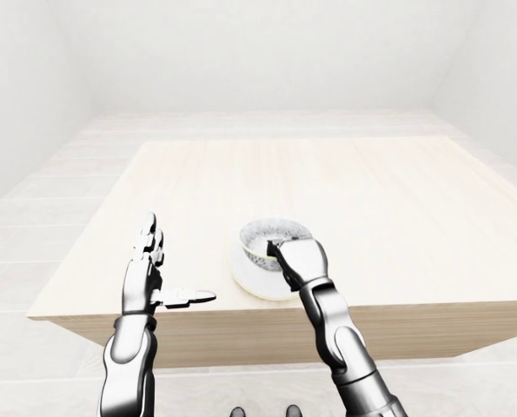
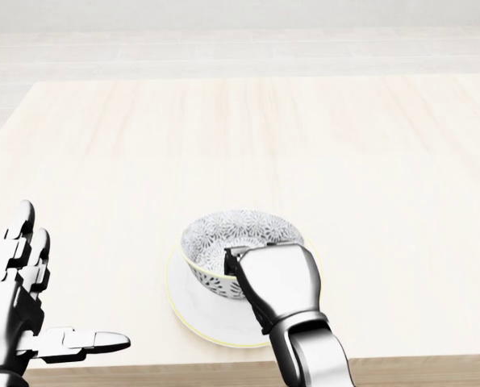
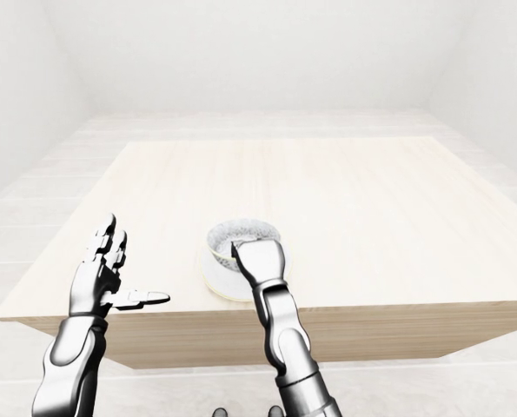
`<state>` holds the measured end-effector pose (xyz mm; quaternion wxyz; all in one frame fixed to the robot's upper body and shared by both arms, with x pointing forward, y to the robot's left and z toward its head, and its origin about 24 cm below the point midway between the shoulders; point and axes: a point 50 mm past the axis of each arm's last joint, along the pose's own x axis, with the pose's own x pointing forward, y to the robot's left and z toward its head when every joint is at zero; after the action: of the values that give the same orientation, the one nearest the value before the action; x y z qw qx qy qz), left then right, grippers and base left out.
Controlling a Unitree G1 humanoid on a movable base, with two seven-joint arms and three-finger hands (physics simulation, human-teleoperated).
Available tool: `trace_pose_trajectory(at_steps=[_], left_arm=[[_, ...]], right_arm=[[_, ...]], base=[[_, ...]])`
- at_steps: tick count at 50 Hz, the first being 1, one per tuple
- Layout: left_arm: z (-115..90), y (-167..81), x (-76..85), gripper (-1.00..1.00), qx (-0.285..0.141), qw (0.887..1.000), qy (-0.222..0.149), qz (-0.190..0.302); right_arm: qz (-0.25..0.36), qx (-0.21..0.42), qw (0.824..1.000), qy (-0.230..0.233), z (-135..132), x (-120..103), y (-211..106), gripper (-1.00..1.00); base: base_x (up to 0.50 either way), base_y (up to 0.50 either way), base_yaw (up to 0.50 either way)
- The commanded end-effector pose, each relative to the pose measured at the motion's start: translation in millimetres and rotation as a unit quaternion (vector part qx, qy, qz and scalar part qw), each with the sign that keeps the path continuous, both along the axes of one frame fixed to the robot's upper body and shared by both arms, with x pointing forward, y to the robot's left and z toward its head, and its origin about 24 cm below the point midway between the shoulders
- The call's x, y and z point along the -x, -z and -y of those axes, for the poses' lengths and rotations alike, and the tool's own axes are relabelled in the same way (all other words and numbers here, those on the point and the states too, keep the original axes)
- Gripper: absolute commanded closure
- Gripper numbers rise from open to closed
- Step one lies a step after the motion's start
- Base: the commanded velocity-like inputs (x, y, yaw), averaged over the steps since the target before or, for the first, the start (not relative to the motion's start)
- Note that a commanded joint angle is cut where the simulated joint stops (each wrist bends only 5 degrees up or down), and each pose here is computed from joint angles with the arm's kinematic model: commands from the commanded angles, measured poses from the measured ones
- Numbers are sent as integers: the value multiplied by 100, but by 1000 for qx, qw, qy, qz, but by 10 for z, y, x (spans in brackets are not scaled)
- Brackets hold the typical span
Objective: Put the bowl on the plate.
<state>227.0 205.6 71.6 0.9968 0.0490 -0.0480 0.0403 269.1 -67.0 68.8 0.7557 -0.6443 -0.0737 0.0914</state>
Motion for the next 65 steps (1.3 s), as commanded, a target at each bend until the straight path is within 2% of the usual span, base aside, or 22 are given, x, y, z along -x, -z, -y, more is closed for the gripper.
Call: trace_pose_trajectory(at_steps=[1, 10, 35, 45, 51, 65], left_arm=[[-7, -9, -1, -100, 0, 1000, -1, 1], [-1, -30, -6, -100, 0, 1000, 0, 1], [5, -22, -7, -100, -1, 1000, 1, -1], [13, -36, -5, -100, -1, 1000, 1, 0], [12, 5, -6, -100, -1, 1000, 2, 0], [13, -3, -31, -100, -1, 1000, 1, -2]], right_arm=[[10, -13, 1000, -1, -10, 25, 5, 31], [11, -9, 1000, -3, -17, 74, 16, 31], [3, -11, 1000, 5, 25, 31, 96, 28], [2, -13, 1000, 5, 26, 27, 97, 20], [3, -13, 1000, 5, 27, 26, 95, 4], [2, -14, 1000, 6, 30, 10, 108, 0]], base=[[0, 0, 0], [0, 0, 0], [0, 0, 0], [0, 0, 0], [0, 0, 0], [0, 0, 0]])
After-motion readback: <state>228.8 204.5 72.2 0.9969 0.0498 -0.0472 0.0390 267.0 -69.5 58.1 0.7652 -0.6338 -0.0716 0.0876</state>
